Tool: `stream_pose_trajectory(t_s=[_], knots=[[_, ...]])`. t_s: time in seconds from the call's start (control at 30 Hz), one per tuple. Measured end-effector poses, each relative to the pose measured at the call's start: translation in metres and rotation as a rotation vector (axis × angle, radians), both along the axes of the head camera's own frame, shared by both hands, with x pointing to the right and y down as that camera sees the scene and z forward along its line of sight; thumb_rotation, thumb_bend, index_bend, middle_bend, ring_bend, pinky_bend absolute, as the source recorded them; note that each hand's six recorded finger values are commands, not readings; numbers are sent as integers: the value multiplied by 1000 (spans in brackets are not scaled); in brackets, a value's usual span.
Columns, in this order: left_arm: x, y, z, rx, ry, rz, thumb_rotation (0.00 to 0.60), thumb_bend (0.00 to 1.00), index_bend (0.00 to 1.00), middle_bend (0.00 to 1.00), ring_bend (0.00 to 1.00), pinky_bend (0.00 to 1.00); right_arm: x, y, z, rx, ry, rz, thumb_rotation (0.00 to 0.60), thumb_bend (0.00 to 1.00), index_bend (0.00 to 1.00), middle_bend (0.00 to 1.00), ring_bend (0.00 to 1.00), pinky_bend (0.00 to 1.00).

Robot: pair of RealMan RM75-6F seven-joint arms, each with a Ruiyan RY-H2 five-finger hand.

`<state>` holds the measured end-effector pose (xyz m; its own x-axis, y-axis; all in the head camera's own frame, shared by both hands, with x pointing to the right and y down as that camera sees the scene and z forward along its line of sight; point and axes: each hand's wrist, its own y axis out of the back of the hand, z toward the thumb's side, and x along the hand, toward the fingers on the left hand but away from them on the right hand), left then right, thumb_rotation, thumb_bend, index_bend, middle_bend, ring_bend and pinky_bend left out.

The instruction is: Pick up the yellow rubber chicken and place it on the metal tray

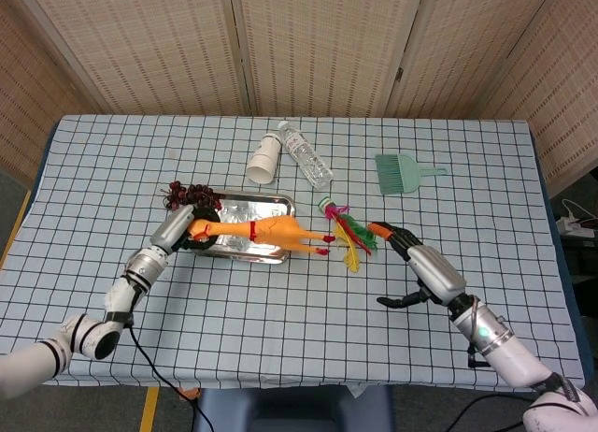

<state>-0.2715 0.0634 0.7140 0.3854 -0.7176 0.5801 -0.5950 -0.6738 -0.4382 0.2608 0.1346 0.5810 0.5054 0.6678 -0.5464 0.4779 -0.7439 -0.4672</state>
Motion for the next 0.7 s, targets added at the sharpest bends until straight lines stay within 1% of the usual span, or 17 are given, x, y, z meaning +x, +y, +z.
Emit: stream_pose_trajectory(t_s=[0.17, 0.27, 0.37, 0.57, 0.7], knots=[[-18, -28, 11, -8, -44, -51, 600, 799, 831, 637, 436, 480, 5, -2, 7, -8, 26, -4, 600, 104, 0, 0, 0, 0], [-28, -37, 18, -20, -71, -70, 600, 799, 831, 636, 434, 455, 2, -2, 10, -10, 26, -7, 600, 104, 0, 0, 0, 0], [-34, -39, 25, -40, -88, -65, 600, 803, 831, 633, 429, 437, 1, 0, 13, -23, 26, -11, 600, 105, 0, 0, 0, 0], [-39, -34, 33, -75, -80, -47, 600, 801, 831, 630, 423, 431, -2, 4, 15, -22, 19, -12, 600, 104, 0, 0, 0, 0], [-44, -33, 36, -71, -100, -20, 600, 765, 828, 625, 417, 426, -1, 5, 14, -20, 19, -8, 600, 104, 0, 0, 0, 0]])
